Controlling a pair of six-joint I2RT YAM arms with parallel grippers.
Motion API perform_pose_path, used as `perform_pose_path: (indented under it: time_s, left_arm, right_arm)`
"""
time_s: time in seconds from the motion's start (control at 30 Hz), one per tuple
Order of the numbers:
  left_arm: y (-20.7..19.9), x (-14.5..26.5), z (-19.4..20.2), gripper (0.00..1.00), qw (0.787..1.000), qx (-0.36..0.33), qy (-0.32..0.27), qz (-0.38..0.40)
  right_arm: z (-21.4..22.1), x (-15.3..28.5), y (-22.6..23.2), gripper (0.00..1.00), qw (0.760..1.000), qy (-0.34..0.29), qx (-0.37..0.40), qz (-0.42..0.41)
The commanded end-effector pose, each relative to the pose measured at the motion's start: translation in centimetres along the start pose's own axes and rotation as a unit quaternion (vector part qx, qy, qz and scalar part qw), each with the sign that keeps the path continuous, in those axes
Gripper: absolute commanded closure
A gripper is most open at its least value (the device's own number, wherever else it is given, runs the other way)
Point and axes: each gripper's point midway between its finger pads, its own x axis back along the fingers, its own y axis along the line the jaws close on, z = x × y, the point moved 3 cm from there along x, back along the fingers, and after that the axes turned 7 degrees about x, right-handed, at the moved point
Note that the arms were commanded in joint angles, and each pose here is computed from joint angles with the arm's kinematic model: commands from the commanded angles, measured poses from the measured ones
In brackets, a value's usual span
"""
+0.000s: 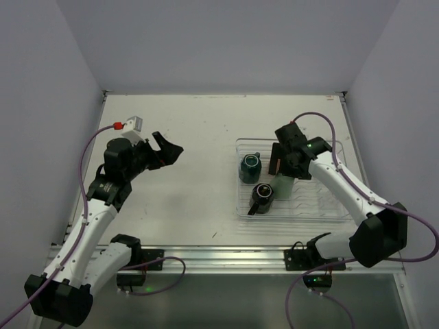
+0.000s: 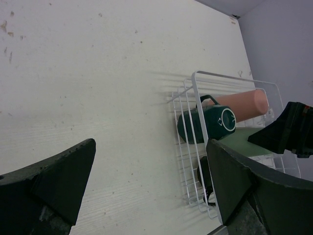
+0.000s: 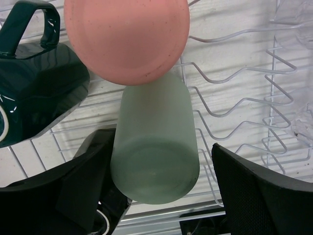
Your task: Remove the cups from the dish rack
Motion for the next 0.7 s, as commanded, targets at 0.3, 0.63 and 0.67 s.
perform_pose_path:
  time_s: [0.3, 0.63, 0.67]
  left_arm:
    - [-0.8, 0.0, -0.6, 0.01, 1.000, -0.011, -0.001, 0.021]
    - [-1.0, 0.0, -0.7, 0.01, 1.000, -0.010, 0.000, 0.023]
    - [-1.0, 0.0, -0.7, 0.01, 1.000, -0.009, 0.000, 0.024]
  right_arm:
    - [-0.3, -0.9, 0.6, 0.17, 1.000, -0.006, -0.007, 0.008]
    - [0.1, -0.8, 1.3, 0.70, 1.000, -0.002, -0.002, 0.001]
    - [0.0, -0.6, 1.2, 0.83, 1.000, -0.004, -0.002, 0.003]
